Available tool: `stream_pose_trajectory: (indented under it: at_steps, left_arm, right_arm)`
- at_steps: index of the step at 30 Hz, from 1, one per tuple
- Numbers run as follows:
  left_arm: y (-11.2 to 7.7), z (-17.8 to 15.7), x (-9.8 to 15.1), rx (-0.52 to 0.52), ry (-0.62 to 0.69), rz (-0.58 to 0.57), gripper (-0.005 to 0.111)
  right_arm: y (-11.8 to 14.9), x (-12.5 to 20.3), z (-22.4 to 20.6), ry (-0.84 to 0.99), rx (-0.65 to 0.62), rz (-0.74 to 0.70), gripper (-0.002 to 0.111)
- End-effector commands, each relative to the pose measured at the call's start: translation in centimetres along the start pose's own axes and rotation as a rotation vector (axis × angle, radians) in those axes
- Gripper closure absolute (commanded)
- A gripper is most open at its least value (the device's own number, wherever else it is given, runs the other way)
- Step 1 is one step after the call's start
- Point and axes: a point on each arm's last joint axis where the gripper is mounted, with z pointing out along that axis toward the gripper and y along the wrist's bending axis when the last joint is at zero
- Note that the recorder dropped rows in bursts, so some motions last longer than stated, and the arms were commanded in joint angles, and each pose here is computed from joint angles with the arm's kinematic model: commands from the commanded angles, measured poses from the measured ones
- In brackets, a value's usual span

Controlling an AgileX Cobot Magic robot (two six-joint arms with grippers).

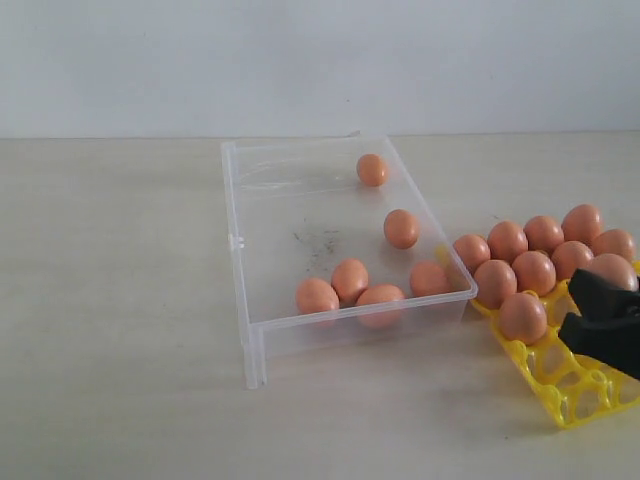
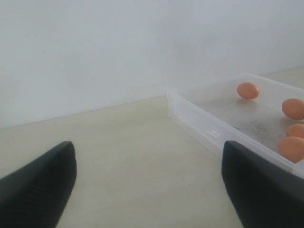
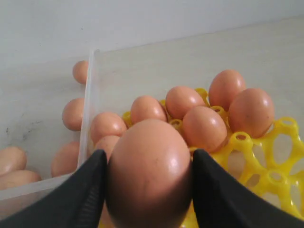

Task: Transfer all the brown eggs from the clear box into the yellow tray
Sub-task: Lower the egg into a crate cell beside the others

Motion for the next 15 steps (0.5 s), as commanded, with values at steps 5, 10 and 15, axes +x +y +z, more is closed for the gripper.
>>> stream_pose_trajectory:
  at_steps: [5, 10, 15]
  left_arm:
    - [0.0, 0.0, 0.1, 0.004, -0.007, -0.014, 0.029]
    - [0.0, 0.0, 0.1, 0.004, -0.007, -0.014, 0.029]
    - [0.0, 0.0, 0.1, 0.004, -0.007, -0.014, 0.029]
  right_arm:
    - [0.4, 0.2, 1.7, 0.123, 0.029, 0.029, 0.108]
    - [-0.1, 0.5, 2.2, 0.104, 0.080, 0.074, 0.108]
    - [-0.4, 1.9, 3.2, 0.139, 0.100, 0.047, 0.108]
